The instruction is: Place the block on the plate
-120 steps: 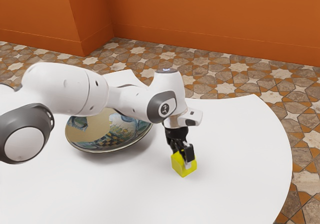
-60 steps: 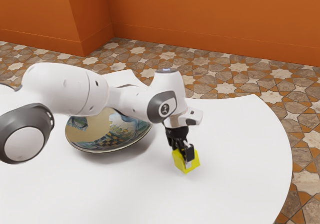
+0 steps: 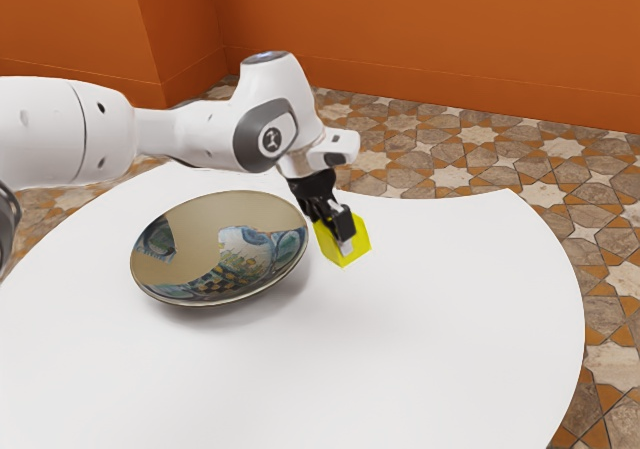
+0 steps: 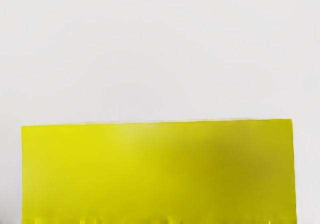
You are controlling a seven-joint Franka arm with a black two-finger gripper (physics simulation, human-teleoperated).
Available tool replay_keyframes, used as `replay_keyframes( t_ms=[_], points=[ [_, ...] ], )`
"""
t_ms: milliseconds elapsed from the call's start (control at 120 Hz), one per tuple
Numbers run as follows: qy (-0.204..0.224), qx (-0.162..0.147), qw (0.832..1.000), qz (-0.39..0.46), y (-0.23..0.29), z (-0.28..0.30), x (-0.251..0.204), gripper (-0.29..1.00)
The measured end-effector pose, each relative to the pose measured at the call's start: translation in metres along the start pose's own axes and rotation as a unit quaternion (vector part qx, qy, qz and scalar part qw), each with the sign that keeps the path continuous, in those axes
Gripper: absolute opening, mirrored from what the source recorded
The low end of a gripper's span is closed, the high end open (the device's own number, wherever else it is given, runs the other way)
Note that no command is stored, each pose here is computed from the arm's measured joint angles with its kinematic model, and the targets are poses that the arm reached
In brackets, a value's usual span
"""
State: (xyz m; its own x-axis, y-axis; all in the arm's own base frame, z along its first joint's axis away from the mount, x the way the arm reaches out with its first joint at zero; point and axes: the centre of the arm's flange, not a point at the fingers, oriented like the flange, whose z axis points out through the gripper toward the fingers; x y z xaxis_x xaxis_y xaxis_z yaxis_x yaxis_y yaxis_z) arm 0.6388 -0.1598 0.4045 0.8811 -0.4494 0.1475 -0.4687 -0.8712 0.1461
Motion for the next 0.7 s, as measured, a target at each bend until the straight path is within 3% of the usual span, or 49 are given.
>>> replay_keyframes(
  t_ms=[233,700],
  points=[
    [0.015,0.026,0.999,-0.017,-0.033,-0.055,-0.024,0.43],
    [-0.031,0.038,0.993,-0.112,-0.151,-0.016,-0.071,0.4]
  ],
)
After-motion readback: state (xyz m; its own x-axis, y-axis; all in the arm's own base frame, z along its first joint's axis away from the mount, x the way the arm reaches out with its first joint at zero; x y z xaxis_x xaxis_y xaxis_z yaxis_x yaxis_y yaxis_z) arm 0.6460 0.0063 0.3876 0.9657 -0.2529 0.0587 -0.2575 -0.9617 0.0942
